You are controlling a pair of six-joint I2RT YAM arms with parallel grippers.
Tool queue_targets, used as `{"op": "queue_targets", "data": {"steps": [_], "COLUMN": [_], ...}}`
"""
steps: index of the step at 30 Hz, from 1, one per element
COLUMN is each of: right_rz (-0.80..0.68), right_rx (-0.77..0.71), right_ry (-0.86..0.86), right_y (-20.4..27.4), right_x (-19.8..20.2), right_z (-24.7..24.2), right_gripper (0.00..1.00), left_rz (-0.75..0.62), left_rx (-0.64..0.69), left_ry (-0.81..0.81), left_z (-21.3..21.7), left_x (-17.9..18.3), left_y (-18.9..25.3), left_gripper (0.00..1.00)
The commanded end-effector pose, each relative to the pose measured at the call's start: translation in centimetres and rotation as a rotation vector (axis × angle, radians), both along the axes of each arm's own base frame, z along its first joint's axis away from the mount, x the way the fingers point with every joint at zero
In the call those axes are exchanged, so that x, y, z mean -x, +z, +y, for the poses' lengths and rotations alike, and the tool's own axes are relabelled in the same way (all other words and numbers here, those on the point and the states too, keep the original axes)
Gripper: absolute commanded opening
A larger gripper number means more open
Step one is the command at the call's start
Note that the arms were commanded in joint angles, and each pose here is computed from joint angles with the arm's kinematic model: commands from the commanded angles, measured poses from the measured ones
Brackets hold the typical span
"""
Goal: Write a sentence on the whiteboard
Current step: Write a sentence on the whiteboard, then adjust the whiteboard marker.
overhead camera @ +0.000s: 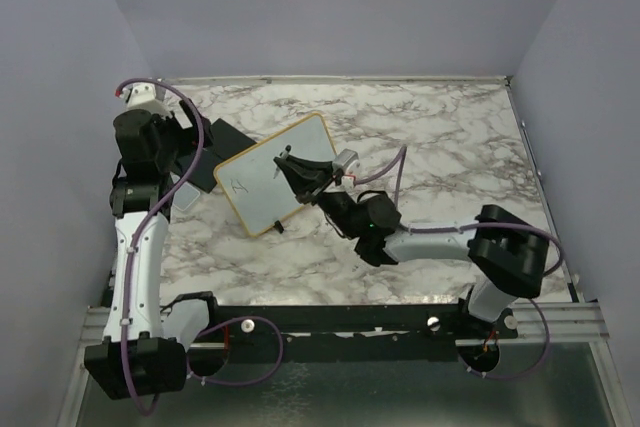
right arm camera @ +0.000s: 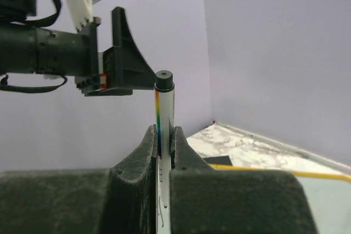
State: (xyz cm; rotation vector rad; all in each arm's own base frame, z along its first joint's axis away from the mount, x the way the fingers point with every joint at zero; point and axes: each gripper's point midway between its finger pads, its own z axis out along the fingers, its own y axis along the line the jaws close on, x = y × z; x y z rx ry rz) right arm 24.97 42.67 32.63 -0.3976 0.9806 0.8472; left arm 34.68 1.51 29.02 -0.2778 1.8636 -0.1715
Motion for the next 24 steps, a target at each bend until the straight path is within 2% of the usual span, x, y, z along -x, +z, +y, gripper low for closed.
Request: {"op": "queue_targets", "data": {"steps": [1, 7, 13, 18, 22, 24], "right_rz": [0.049, 0.181, 0.227, 0.229, 0.257, 0.264], "right_rx": [0.079, 0.196, 0.194, 0.194, 0.200, 0.197], "right_ry": [0.018, 0.068, 0.158, 0.246, 0.254, 0.269], "right_y": [2.5, 3.7, 4.9, 5.4, 5.1, 5.1], "right_x": [-0.4, -0.2, 1.6, 3.4, 3.5, 3.7], "right_z": [-2.1, -4.3, -6.1, -5.9, -5.8, -5.7], "right_gripper": [0.01, 0.01, 0.01, 0.01, 0.01, 0.01], "left_rz": [-0.127, -0.211, -0.227, -0.221, -0.239, -0.220], "left_rx": [0.000, 0.065, 0.141, 0.165, 0.153, 0.163], "left_ry": [-0.178, -0.507, -0.921, -1.131, -1.208, -1.238], "left_z": [-3.0, -9.4, -17.3, -20.8, -21.6, -21.9], "left_x": [1.7, 5.2, 10.3, 13.6, 15.0, 15.2], "left_y": [5.5, 8.4, 9.1, 8.7, 8.5, 7.8], "left_gripper": [0.96, 0.92, 0.92, 0.94, 0.95, 0.92]}}
